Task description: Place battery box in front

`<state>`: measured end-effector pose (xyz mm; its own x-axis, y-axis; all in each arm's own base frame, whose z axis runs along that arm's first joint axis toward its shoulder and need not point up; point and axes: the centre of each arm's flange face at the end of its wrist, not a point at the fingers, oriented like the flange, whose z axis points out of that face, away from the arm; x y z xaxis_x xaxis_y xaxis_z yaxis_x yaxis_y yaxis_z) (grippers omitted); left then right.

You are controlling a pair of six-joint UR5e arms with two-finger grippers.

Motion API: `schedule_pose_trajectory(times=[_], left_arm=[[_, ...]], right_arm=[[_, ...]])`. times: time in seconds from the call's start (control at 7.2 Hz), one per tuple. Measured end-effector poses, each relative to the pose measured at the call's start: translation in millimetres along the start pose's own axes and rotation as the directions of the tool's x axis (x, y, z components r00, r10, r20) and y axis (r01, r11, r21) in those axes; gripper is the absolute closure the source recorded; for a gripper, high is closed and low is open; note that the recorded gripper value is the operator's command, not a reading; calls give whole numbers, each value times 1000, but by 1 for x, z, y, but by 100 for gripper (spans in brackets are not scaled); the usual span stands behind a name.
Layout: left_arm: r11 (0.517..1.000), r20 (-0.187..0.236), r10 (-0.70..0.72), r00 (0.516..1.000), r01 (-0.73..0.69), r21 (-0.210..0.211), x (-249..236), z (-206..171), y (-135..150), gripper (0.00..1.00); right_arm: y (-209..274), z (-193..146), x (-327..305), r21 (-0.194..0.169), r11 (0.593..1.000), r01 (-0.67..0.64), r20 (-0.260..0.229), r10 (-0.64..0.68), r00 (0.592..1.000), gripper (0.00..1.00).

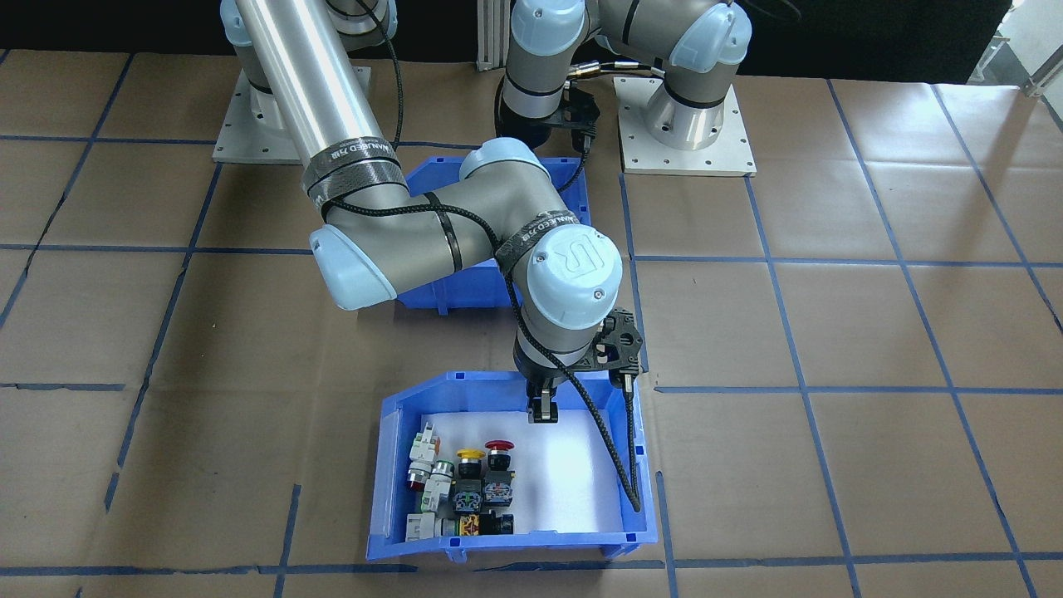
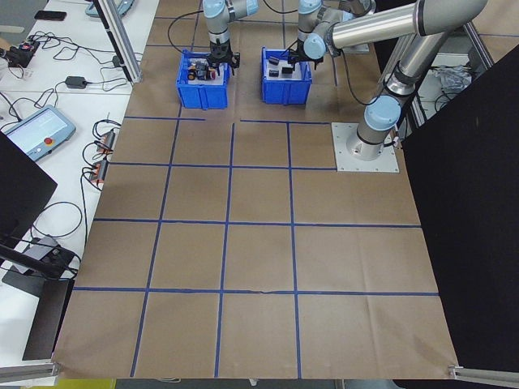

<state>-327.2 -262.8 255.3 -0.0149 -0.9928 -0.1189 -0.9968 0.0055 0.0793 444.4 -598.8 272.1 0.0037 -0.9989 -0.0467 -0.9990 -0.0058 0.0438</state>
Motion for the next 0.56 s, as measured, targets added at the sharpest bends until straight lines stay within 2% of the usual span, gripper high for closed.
schedule_pose_trajectory(times=[0.14, 0.28, 0.42, 0.56], left_arm=[[1000, -6, -5, 1000, 5, -3, 2, 8, 6, 60], [1000, -29, -14, 999, 13, -17, 5, 12, 12, 79], [999, -51, -12, 999, 10, -31, 5, 12, 15, 94], [999, -69, -6, 998, 3, -43, 3, 9, 17, 100]], right_arm=[[1, -4, 1, 3, 1000, -3, -8, 3, 1000, 96], [5, -14, 2, 7, 1000, -7, -20, 7, 1000, 96], [15, -29, 4, 15, 1000, -16, -39, 16, 999, 96], [30, -49, 5, 23, 999, -30, -61, 31, 998, 96]])
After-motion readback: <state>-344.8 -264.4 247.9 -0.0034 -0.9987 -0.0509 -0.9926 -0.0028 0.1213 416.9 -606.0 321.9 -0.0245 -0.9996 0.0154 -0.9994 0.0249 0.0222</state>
